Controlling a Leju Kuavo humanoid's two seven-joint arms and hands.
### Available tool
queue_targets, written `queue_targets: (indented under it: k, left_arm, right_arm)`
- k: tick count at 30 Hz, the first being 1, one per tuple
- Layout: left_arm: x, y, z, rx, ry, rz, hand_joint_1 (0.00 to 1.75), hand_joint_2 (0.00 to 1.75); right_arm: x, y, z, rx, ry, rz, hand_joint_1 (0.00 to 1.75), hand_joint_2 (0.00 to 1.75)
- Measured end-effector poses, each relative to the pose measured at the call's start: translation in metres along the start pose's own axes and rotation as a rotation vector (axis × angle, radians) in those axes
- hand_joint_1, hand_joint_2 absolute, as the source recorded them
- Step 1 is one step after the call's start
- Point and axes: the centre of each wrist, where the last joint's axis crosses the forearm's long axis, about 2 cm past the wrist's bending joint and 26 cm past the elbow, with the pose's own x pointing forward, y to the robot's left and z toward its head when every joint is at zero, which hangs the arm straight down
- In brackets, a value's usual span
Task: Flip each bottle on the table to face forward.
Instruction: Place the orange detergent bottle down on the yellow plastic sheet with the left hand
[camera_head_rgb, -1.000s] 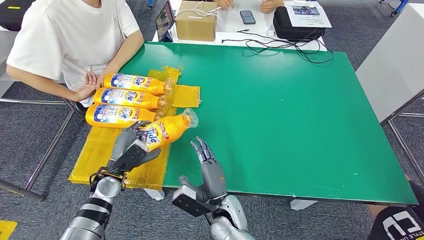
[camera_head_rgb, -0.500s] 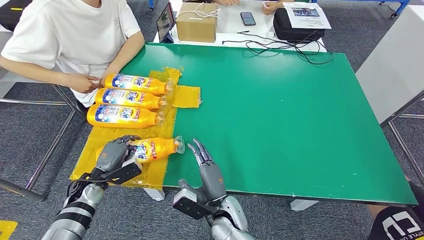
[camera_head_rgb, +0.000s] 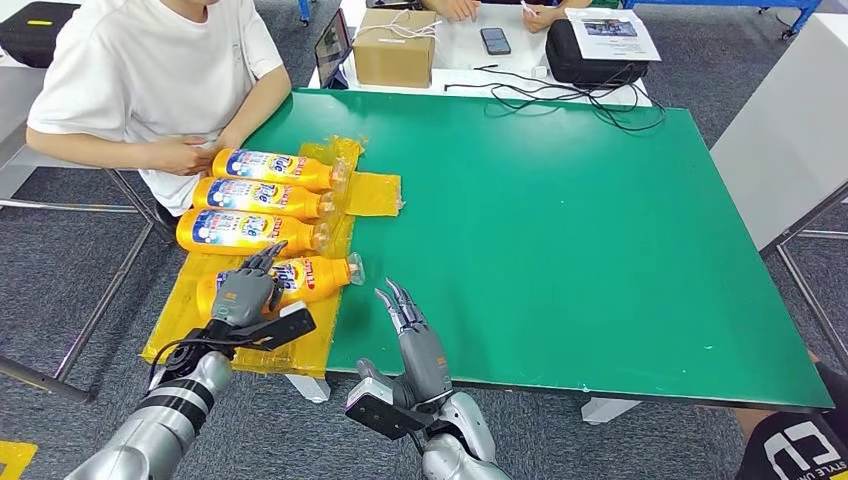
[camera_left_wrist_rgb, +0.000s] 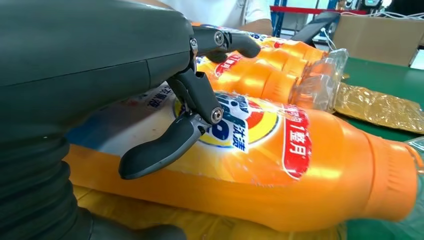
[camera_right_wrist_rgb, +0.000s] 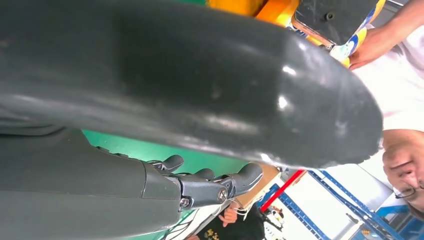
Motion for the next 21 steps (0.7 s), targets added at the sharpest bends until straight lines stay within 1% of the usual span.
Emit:
queue_targets:
  k: [4,12,15,18,21]
  left_arm:
    - [0.000,0.000,-0.002,-0.010,-0.007,-0.001,0.00,1.75]
    - [-0.004,0.000,0.001,-0.024,-0.039,0.065,0.00,1.75]
    - [-0.007,0.000,0.004,-0.010,-0.068,0.150,0.00,1.75]
    - [-0.007,-0.003,0.010,0.044,-0.097,0.269,0.00,1.75]
    - [-0.003,-0.006,0.015,0.104,-0.105,0.346,0.00,1.75]
  right_arm:
    - [0.000,0.001,0.001,0.001,-0.001,-0.003,0.00,0.00]
    - [-0.002,0.002,0.003,0.003,-0.001,-0.011,0.00,0.00]
    - [-0.002,0.002,0.003,0.004,-0.003,-0.014,0.00,0.00]
    - [-0.002,0.003,0.004,0.003,-0.005,-0.017,0.00,0.00]
    - [-0.003,0.003,0.004,0.002,-0.003,-0.018,0.00,0.00]
